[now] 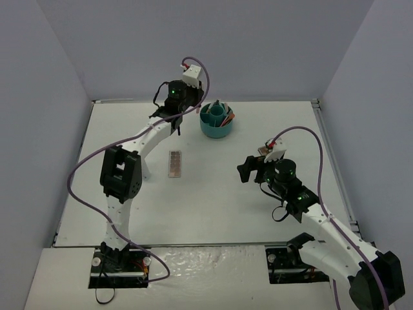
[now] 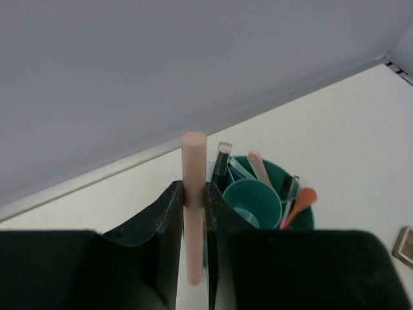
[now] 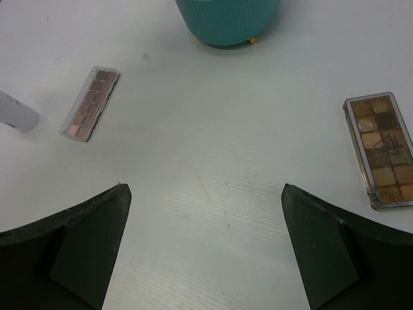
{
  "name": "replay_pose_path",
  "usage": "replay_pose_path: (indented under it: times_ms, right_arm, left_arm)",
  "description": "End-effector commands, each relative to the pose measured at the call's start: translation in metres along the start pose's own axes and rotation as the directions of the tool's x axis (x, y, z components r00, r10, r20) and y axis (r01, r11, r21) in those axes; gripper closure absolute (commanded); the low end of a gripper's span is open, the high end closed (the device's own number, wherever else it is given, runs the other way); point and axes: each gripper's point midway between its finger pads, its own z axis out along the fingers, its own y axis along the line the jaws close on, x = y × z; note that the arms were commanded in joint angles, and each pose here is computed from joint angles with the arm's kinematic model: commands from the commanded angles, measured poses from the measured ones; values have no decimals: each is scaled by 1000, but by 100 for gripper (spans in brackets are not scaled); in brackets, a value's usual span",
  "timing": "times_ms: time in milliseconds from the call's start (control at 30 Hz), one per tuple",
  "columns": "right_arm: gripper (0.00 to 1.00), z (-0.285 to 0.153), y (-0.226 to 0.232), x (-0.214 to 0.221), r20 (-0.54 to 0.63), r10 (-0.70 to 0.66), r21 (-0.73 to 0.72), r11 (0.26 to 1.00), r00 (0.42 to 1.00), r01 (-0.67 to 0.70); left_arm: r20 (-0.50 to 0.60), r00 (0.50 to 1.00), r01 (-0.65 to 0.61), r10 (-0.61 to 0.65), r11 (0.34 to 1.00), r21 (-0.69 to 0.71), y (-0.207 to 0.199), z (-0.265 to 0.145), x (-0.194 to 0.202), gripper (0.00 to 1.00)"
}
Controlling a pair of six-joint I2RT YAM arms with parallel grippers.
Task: Organize the makeup
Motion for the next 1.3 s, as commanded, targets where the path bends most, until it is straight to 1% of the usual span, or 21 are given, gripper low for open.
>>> replay_pose_path:
  times_ms: [0,167,367,867,1267]
  right_arm:
    - [0,1,3,-29,100,-6,-10,1000,995,7]
    - [0,1,1,-27,95,-8,-5,1000,995,9]
    - [0,3,-1,-25,88,-9,1,1000,996,9]
    - [0,3,-2,-25,85,-8,3,1000,996,8]
    - [0,3,0,-25,87,-9,-5,1000,996,10]
  left_arm:
    - [340,940,-64,23,992,110,-13,3,-100,100]
    - [393,919,-46,-22,986,163,-12,16,-101,100]
    - [409,912,-63,-17,981,182,-12,23,-100,100]
    - [316,949,-59,-2,981,183,-8,47,-45,100]
    - [269,961,-109,62,981,161,-2,48,-19,100]
